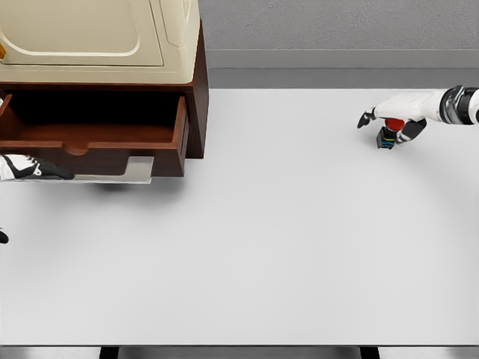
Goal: Open the cabinet drawer with left arm, and place a switch into the drawer with right arm
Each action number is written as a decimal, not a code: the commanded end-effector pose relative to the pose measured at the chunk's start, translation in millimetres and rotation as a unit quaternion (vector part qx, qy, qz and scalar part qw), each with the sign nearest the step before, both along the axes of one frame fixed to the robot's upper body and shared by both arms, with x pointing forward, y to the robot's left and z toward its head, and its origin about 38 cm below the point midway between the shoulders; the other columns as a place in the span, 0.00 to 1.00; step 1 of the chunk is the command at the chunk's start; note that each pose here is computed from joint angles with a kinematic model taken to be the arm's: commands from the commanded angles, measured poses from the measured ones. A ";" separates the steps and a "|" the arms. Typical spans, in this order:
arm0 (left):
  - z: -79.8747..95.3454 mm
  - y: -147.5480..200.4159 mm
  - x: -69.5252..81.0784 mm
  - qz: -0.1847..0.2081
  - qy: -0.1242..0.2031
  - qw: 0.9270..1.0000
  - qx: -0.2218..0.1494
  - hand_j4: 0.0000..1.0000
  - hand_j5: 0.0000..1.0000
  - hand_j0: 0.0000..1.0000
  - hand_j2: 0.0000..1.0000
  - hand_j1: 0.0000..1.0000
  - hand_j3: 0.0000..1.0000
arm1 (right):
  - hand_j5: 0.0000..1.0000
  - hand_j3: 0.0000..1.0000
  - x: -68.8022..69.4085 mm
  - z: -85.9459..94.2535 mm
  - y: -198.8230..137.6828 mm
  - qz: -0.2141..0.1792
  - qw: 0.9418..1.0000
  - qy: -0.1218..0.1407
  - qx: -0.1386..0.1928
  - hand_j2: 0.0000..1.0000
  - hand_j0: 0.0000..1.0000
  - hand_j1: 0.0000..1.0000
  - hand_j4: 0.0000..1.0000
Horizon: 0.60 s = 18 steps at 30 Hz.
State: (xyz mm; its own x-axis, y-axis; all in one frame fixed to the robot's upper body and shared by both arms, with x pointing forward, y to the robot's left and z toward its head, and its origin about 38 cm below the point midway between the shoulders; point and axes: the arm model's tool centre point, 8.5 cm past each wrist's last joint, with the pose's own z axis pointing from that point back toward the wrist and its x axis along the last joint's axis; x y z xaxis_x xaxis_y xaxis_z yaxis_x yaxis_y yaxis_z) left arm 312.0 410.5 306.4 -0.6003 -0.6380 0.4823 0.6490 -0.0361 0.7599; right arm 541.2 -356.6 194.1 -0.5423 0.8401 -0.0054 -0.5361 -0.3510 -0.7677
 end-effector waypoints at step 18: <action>-43.5 -10.8 -6.6 -0.019 0.030 0.999 -0.004 1.00 1.00 1.00 1.00 1.00 1.00 | 1.00 1.00 0.1 -2.2 3.3 0.004 1.000 0.003 -0.006 1.00 1.00 1.00 1.00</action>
State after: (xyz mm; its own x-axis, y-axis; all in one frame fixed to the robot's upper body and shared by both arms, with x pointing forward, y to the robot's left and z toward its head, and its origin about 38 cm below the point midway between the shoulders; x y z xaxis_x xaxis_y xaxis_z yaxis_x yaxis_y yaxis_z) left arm 305.2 399.7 262.4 -0.5967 -0.6109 0.5203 0.6904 -0.0603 0.7209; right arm 541.9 -352.8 193.7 -0.5525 0.8334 -0.0161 -0.5339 -0.3687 -0.7609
